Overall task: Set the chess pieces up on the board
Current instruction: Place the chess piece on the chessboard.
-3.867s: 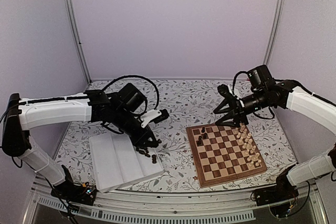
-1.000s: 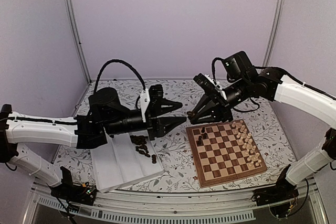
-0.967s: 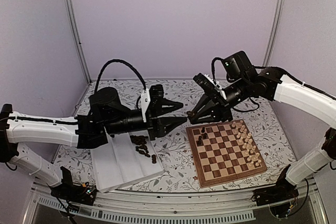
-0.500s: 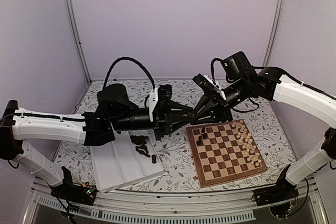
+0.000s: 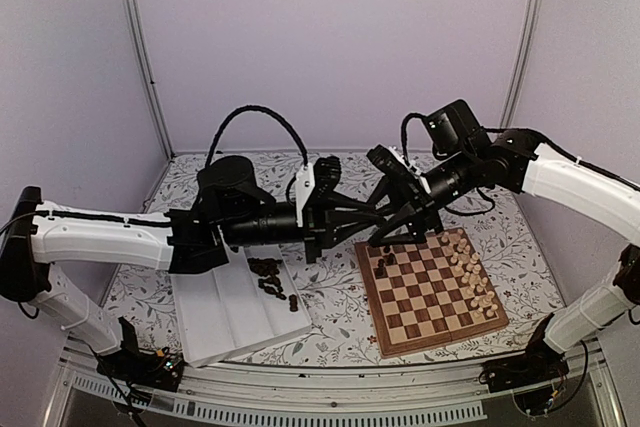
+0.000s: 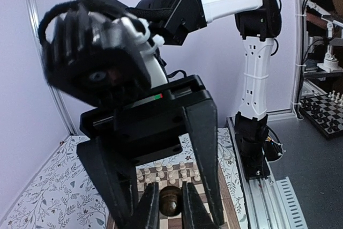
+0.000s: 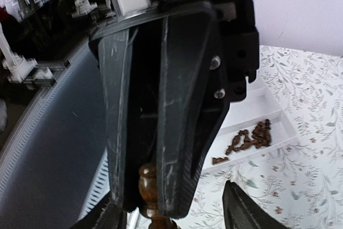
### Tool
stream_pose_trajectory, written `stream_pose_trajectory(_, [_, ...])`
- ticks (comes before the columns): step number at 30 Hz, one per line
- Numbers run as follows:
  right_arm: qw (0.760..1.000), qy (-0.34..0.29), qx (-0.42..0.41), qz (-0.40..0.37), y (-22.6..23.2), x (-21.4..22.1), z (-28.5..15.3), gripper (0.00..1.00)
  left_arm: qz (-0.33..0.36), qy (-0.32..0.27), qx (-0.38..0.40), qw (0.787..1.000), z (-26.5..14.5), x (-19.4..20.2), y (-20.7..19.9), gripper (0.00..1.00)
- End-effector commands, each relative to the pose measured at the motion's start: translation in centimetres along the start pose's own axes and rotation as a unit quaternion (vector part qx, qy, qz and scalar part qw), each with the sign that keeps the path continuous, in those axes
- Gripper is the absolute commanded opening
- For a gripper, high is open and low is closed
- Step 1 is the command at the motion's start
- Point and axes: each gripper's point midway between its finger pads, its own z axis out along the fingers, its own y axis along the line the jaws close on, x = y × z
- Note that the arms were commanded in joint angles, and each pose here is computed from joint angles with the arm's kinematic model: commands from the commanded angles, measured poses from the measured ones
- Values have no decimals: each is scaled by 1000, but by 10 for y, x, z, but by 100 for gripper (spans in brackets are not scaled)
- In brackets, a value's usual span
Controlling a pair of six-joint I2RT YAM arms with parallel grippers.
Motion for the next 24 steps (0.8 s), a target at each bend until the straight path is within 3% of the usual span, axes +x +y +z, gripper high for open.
stream_pose_trajectory(1, [994, 54, 91, -2, -22, 31, -14, 68, 2, 11, -23, 1000, 4, -8, 15, 11])
stream_pose_trajectory(4, [987, 79, 138, 15, -35, 72, -37, 70, -3, 41, -32, 999, 3, 2, 21, 10])
stream_pose_trajectory(12, [955, 57, 278, 90, -51, 148, -127, 72, -57, 160, -1, 986, 18, 76, 14, 10])
stream_pose_trajectory(20, [888, 71, 439, 121, -86, 172, -180, 72, -98, 257, 31, 961, 37, 140, 4, 9])
stream_pose_trajectory(24, [871, 85, 466, 131, -94, 182, -189, 72, -103, 269, 28, 957, 46, 153, 5, 9])
